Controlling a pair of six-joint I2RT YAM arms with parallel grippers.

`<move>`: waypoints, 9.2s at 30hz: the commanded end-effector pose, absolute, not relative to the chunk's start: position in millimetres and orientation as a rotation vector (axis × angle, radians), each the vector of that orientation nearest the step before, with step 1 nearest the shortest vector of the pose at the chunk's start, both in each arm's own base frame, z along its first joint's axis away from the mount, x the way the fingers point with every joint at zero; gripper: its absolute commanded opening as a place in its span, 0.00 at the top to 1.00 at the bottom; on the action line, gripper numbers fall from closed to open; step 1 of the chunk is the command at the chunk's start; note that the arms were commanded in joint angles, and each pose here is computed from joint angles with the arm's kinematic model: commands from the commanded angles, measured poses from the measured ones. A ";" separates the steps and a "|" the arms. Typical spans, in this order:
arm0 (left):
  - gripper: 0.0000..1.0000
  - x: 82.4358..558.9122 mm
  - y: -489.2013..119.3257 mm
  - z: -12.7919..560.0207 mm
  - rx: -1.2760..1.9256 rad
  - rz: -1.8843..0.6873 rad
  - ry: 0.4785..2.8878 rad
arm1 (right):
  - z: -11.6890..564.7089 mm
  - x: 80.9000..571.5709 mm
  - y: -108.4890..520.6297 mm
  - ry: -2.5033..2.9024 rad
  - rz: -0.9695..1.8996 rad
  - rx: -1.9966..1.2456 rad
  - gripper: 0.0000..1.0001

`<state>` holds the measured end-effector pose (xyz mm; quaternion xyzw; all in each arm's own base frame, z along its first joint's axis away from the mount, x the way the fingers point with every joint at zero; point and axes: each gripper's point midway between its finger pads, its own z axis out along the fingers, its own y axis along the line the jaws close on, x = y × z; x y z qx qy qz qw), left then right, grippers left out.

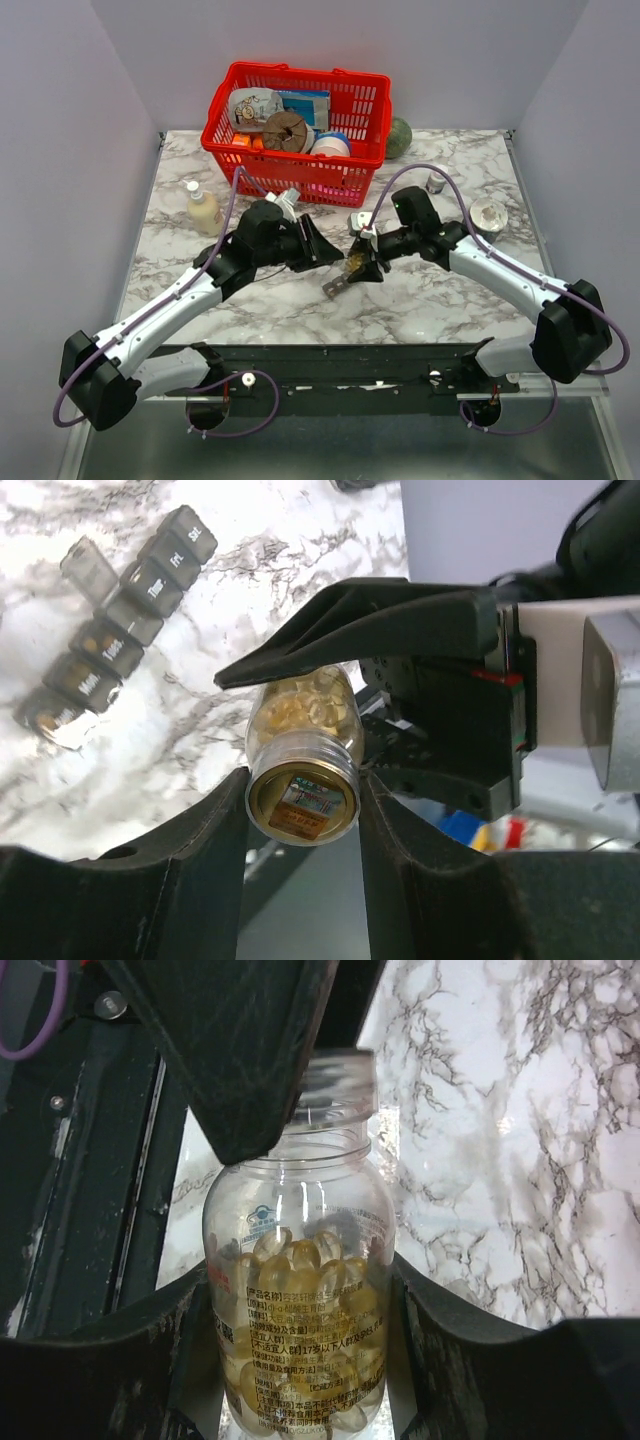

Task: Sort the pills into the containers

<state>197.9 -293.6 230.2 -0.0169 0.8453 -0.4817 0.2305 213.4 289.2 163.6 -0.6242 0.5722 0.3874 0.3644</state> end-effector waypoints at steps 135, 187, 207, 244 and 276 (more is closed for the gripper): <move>0.01 208.6 -219.3 255.6 0.568 -1.035 1.685 | 358.5 142.1 194.6 1.022 1.045 -1.243 0.99; 0.01 220.3 -192.7 240.3 0.634 -0.763 1.640 | 78.6 252.7 197.4 1.824 0.607 -1.726 0.99; 0.01 231.6 -162.9 249.6 0.509 -0.591 1.623 | 41.5 251.7 198.1 2.044 0.513 -1.747 0.99; 0.01 225.6 -169.3 250.5 0.547 -0.630 1.614 | 35.4 246.7 183.2 2.186 0.364 -1.889 0.99; 0.01 222.8 -169.3 254.5 0.553 -0.635 1.596 | 39.5 248.1 183.9 2.227 0.291 -1.947 1.00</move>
